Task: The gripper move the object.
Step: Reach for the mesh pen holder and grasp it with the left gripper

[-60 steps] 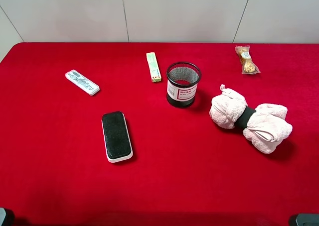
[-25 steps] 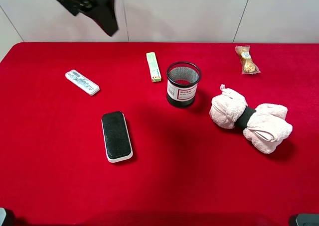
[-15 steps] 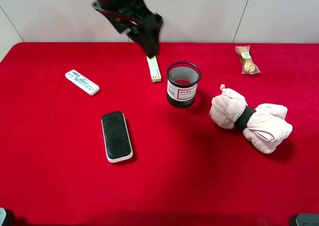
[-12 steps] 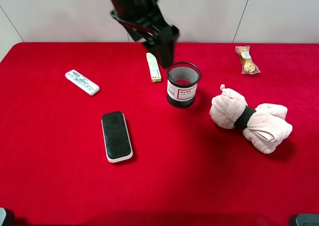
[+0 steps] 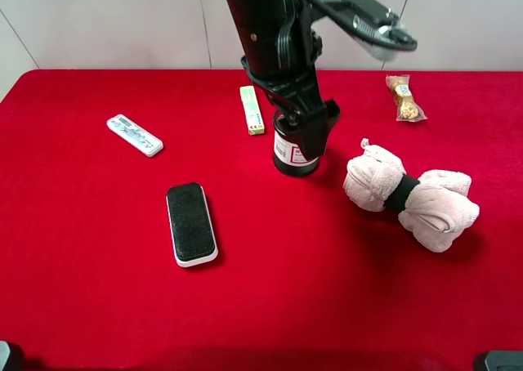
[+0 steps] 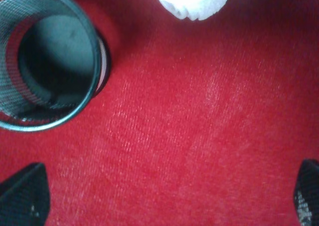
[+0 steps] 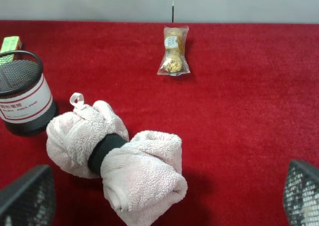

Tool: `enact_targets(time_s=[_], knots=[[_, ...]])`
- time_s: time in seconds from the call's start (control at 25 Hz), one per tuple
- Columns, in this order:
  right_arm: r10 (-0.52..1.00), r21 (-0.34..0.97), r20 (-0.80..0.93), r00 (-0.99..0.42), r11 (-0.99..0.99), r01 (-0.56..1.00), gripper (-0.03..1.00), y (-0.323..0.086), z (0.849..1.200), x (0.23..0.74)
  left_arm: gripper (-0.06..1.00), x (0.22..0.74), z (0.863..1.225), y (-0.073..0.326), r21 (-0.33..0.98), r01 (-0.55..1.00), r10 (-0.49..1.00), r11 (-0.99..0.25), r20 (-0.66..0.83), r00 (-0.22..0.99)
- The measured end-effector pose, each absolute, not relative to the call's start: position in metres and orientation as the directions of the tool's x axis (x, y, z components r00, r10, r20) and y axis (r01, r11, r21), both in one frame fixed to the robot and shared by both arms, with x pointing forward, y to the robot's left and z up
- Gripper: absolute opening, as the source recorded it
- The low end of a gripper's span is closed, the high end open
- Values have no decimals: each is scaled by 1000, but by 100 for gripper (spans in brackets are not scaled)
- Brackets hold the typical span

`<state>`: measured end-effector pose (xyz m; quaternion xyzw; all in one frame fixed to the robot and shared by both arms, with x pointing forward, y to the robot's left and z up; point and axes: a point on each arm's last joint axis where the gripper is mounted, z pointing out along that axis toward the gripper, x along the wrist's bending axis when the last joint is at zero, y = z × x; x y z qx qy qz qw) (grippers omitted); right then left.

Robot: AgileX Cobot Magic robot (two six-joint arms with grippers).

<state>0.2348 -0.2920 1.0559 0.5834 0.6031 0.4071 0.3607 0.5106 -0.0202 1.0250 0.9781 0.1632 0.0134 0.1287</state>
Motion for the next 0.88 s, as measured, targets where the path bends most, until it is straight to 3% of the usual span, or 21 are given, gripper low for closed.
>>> enact_targets(time_s=[0.88], knots=[[997, 912, 40, -59, -12, 409, 69, -292, 1056, 235, 97, 553, 960, -66, 250, 100, 124, -963, 80, 989]])
